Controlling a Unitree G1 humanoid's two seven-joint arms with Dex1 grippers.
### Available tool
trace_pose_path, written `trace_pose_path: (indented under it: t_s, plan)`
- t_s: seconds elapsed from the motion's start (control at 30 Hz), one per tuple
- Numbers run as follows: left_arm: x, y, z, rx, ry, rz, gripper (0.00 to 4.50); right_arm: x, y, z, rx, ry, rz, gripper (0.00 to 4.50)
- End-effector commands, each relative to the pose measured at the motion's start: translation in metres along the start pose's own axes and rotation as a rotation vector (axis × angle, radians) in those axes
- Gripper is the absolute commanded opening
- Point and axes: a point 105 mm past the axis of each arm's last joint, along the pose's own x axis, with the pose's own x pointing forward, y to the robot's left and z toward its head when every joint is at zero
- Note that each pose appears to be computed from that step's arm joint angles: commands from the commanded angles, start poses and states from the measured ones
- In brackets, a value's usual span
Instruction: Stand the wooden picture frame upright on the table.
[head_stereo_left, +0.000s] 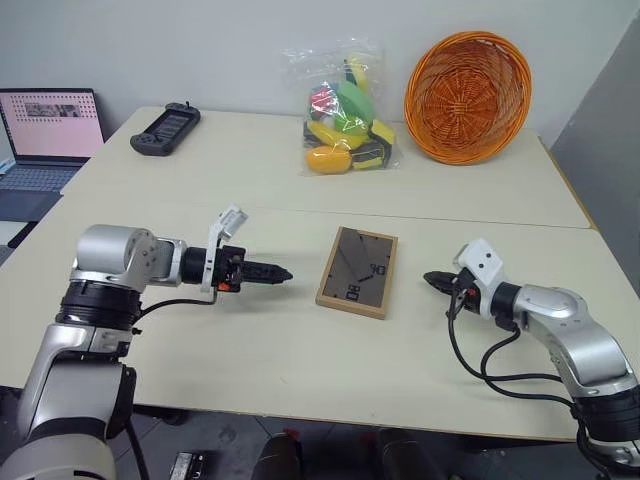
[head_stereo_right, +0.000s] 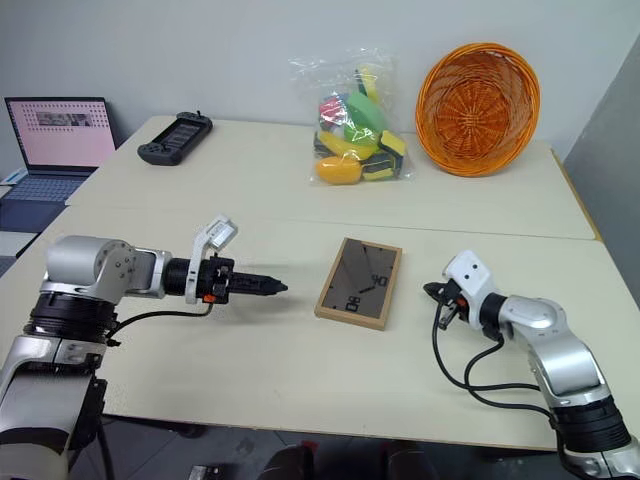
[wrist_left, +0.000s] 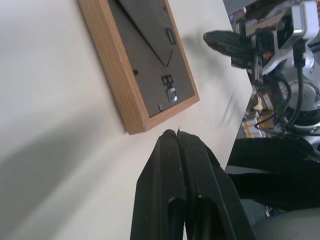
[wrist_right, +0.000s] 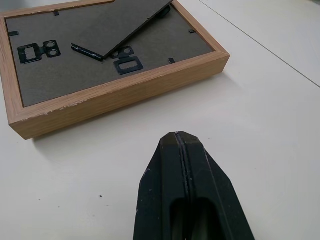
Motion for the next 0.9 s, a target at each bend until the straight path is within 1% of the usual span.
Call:
trace_pose_path:
  t_s: [0.03, 0.07, 0.17, 0.23, 0.43, 0.6, 0.77, 0.9]
  plan:
    - [-0.005, -0.004, 0.008, 0.111, -0.020, 0.025, 0.04, -0.003, -0.002, 0.011, -0.024, -0.041, -0.014, 0.00]
    - [-0.005, -0.003, 0.009, 0.119, -0.028, 0.025, 0.04, -0.003, -0.003, 0.011, -0.023, -0.040, -0.014, 0.00]
    - [-0.004, 0.000, 0.009, 0.124, -0.024, 0.046, 0.54, -0.003, -0.003, 0.011, -0.023, -0.041, -0.015, 0.00]
    - [-0.004, -0.001, 0.010, 0.113, -0.029, 0.035, 1.08, -0.003, -0.003, 0.012, -0.021, -0.044, -0.015, 0.00]
    - [-0.006, -0.006, 0.016, 0.077, -0.045, 0.003, 2.20, -0.002, -0.002, 0.012, -0.020, -0.044, -0.013, 0.00]
    - [-0.005, -0.005, 0.017, 0.065, -0.047, -0.001, 3.27, -0.002, -0.002, 0.012, -0.020, -0.048, -0.012, 0.00]
    - [0.001, 0.002, 0.014, 0.024, -0.043, 0.008, 4.30, -0.002, 0.000, 0.013, -0.022, -0.049, -0.011, 0.00]
    - [0.010, 0.012, 0.015, -0.011, -0.048, 0.016, 4.30, 0.000, 0.001, 0.014, -0.026, -0.054, -0.013, 0.00]
